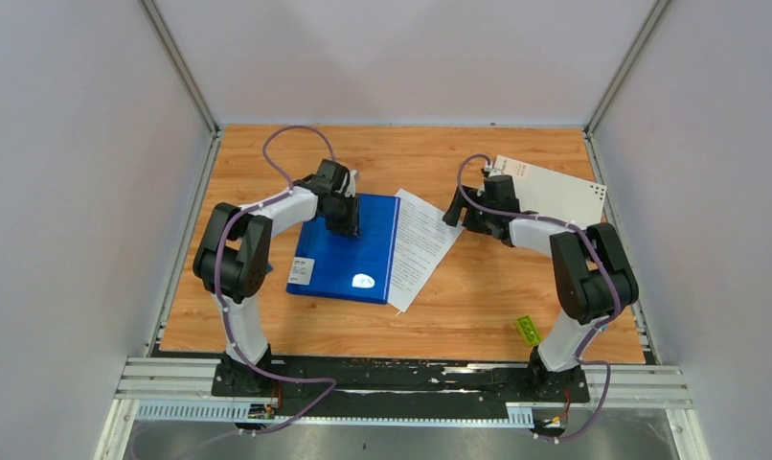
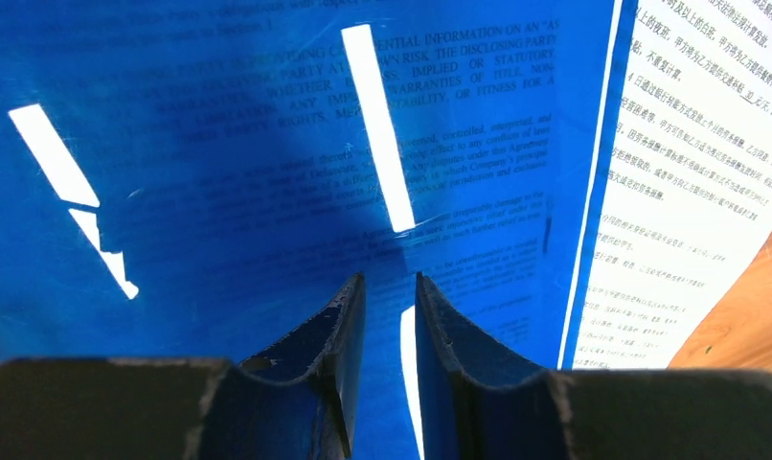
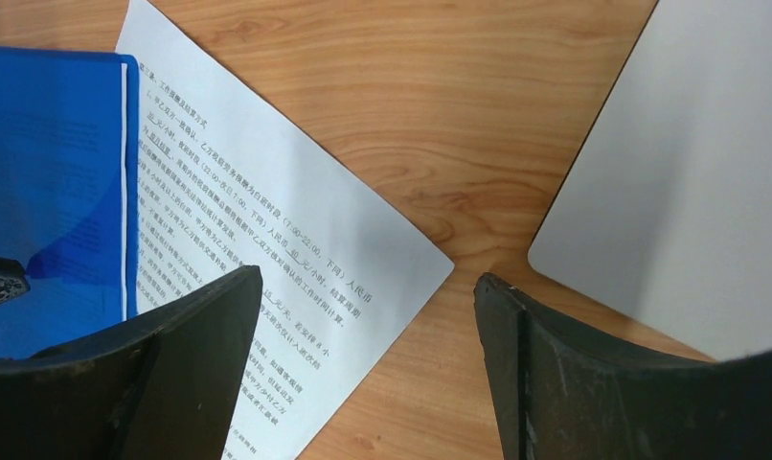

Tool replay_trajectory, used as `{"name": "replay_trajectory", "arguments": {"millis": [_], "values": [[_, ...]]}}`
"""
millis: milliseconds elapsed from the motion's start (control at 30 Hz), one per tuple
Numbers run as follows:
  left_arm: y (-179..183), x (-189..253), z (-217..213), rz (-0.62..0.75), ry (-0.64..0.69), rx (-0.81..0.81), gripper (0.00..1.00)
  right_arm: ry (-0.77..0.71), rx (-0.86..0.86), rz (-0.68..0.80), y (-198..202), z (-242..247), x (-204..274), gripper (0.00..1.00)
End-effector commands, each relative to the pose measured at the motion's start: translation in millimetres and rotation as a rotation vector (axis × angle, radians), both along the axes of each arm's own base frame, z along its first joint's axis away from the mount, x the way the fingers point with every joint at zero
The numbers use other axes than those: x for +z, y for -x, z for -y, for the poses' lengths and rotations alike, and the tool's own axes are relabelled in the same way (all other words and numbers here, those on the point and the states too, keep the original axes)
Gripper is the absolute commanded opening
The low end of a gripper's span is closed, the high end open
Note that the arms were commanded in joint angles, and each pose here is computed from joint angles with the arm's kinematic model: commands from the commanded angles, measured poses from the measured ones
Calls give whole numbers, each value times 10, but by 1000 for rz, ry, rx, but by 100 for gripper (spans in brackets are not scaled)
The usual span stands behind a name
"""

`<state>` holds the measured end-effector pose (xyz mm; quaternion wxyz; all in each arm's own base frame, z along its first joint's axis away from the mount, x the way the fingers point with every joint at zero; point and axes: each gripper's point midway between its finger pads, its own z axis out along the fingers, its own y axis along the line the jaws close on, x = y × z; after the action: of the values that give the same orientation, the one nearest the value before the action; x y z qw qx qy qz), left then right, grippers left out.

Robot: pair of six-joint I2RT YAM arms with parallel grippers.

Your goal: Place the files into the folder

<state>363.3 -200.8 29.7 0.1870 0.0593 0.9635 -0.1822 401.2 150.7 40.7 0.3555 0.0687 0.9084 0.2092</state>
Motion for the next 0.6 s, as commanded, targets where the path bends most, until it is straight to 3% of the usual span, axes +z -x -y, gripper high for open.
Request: {"name": "replay_trajectory", "arguments": {"millis": [0, 167, 567], "values": [[0, -70, 32, -6, 9, -10, 33, 33, 47, 12, -108, -8, -43, 83], [31, -140, 25, -21, 7, -4, 33, -32, 115, -3, -44, -179, -124, 84], [63, -168, 4, -27, 1, -1, 32, -407, 292, 83, 40, -684, 346, 84]]}}
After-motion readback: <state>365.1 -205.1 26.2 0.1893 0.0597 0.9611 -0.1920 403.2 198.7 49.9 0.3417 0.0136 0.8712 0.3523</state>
